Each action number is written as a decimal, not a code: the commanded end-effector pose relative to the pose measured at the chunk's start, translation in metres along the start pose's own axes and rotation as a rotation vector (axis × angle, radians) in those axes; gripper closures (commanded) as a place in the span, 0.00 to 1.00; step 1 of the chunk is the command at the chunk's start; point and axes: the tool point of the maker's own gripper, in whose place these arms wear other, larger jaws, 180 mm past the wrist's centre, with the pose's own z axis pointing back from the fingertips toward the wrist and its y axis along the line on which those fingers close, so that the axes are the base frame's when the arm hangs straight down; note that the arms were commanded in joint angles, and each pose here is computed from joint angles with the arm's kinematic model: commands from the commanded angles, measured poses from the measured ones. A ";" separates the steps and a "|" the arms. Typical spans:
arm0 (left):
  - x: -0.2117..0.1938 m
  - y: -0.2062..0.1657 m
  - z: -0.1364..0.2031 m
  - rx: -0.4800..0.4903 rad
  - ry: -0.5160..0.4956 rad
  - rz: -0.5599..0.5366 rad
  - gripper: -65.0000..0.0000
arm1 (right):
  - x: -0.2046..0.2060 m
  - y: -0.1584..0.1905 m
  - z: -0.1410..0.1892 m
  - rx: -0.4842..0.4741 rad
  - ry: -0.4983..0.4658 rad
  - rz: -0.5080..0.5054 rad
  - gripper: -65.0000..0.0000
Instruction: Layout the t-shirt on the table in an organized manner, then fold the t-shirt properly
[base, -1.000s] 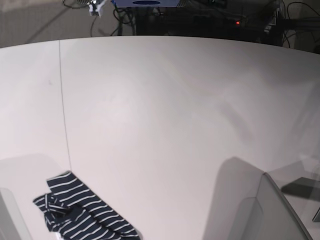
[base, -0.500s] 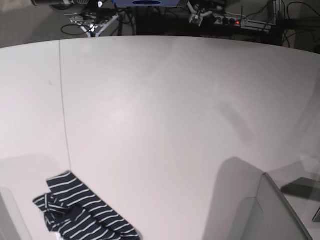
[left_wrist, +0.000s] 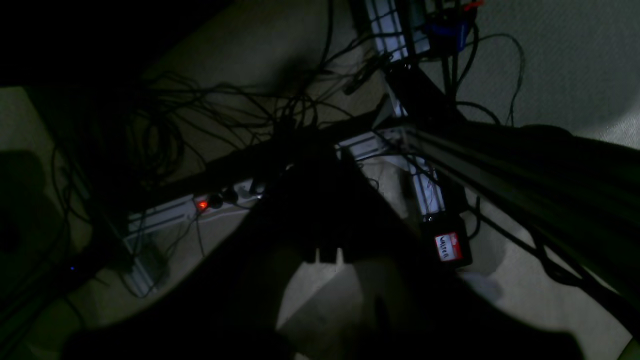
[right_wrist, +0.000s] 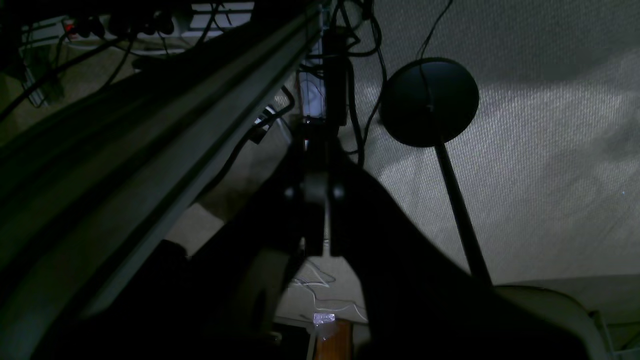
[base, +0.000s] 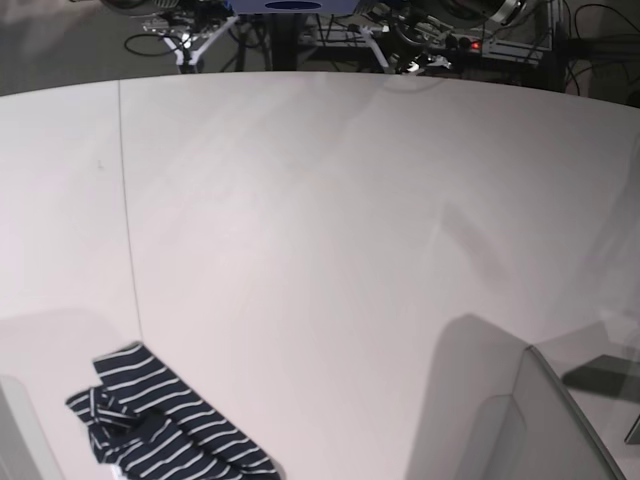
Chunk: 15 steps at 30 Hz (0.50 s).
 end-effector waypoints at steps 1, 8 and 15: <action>-0.008 -0.002 0.004 0.004 -0.008 0.005 1.00 | 0.002 -0.001 0.000 0.001 -0.008 0.002 0.98; -0.059 -0.020 0.023 -0.025 0.077 0.009 1.00 | 0.002 0.000 0.000 0.003 -0.007 0.001 0.98; -0.078 -0.027 0.032 -0.034 0.109 0.014 1.00 | 0.002 -0.001 0.000 0.001 -0.008 0.002 0.98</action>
